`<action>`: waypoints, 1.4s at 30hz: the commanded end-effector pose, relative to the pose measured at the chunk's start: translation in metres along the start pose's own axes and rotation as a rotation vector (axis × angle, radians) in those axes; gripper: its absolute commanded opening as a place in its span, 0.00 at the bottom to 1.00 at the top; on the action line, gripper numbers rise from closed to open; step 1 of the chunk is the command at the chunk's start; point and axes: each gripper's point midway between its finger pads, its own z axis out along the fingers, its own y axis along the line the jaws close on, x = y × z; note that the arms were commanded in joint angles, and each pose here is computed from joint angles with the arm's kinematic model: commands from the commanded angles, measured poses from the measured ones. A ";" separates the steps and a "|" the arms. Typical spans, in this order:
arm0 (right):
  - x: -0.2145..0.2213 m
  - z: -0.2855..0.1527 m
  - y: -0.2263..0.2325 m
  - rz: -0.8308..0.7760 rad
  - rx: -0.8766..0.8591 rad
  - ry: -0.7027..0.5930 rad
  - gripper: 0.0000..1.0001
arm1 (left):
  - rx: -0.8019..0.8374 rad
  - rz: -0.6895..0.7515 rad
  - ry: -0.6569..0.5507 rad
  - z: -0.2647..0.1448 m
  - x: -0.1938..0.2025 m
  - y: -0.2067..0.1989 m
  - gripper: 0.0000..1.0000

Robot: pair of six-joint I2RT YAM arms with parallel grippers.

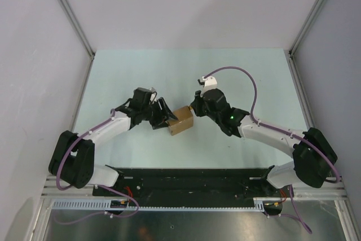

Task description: Unpack the express box

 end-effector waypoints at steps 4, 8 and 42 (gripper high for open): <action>-0.013 -0.012 0.010 -0.026 0.007 -0.060 0.00 | -0.053 -0.154 -0.010 0.008 0.006 0.017 0.56; -0.013 -0.019 0.010 -0.087 0.034 -0.068 0.00 | -0.082 -0.182 -0.004 0.011 0.009 0.024 0.56; 0.046 -0.042 0.002 -0.105 -0.184 0.215 0.00 | -0.201 -0.256 0.050 0.023 0.014 0.058 0.50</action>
